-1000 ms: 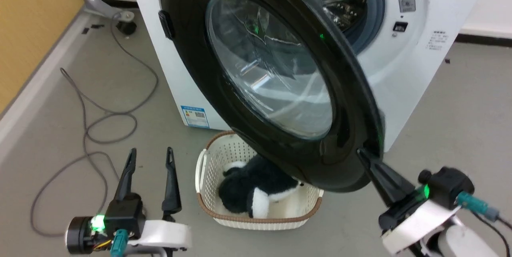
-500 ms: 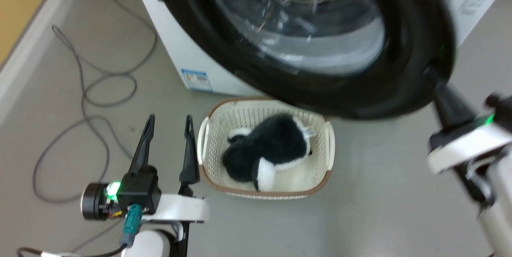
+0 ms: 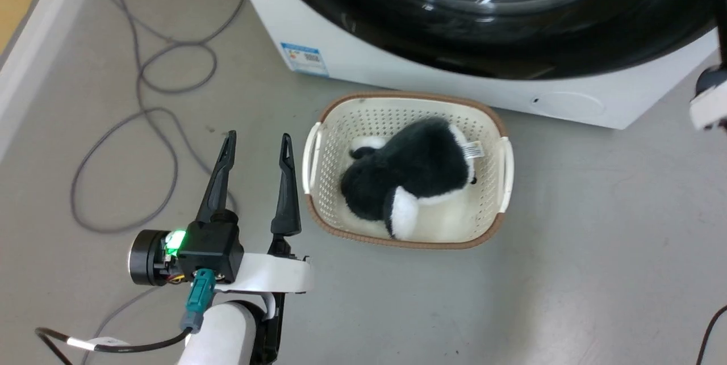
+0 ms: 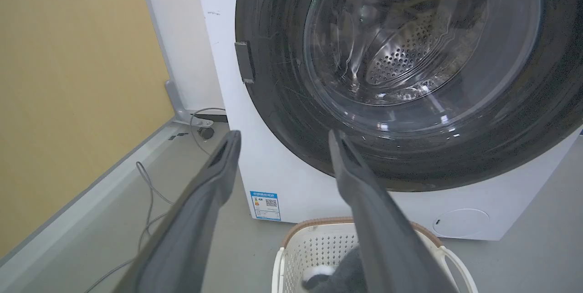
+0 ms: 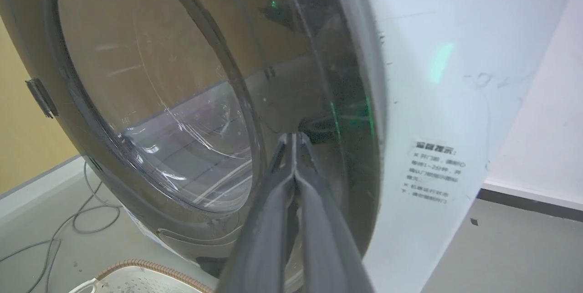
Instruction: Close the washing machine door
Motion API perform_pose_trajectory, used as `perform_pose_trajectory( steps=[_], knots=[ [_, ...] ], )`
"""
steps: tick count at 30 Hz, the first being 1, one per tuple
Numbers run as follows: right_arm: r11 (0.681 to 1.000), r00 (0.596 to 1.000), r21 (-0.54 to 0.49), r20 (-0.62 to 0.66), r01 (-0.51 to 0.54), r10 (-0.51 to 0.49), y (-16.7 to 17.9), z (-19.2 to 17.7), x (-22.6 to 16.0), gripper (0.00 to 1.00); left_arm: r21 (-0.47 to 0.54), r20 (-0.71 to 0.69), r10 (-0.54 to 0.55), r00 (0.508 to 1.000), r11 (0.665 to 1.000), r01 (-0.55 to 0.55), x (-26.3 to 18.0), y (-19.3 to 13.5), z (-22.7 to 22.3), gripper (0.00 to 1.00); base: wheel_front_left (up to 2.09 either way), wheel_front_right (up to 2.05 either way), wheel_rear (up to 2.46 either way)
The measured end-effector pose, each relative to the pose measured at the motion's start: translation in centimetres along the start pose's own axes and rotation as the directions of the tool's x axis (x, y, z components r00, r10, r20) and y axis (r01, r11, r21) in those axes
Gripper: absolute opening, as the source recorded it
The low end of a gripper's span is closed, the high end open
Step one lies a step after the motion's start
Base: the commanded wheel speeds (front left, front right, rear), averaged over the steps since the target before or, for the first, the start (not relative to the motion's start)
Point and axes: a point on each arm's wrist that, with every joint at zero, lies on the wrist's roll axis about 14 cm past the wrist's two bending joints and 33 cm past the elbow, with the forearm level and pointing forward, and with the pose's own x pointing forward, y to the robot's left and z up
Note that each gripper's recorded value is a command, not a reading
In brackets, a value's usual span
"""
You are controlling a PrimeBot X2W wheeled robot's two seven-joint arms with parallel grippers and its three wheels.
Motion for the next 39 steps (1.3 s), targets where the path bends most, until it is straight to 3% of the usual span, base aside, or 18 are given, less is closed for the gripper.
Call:
perform_pose_trajectory(
  steps=[10,16,26,31,39],
  knots=[
    [0.999,0.998,-0.035,-0.038,0.04,-0.041,-1.3,-0.5,1.1,0.0,-0.005,-0.002,0.034,0.999,0.999,-0.034,-0.3,0.8,0.1,1.0,0.0,0.0,0.0],
    [0.999,0.998,-0.037,0.046,0.039,-0.037,-0.8,2.9,0.3,0.0,-0.01,0.023,0.037,0.999,0.999,-0.037,-0.3,0.9,1.1,1.0,0.0,0.0,0.0],
    [0.986,0.978,-0.148,0.204,0.076,-0.045,0.5,8.6,-7.1,0.0,-0.01,0.074,0.03,0.997,1.0,-0.029,-1.5,0.7,3.2,1.0,0.0,0.0,0.0],
    [0.982,0.973,-0.149,0.215,0.116,-0.082,1.3,8.9,-11.6,0.0,-0.013,0.095,0.004,0.995,1.0,-0.003,-2.2,0.0,4.0,1.0,0.0,0.0,0.0],
    [0.974,0.965,-0.057,0.162,0.218,-0.206,1.2,6.7,-18.6,0.0,-0.007,0.105,-0.045,0.993,0.999,0.046,-3.6,-1.3,4.5,1.0,0.0,0.0,0.0]
  ],
)
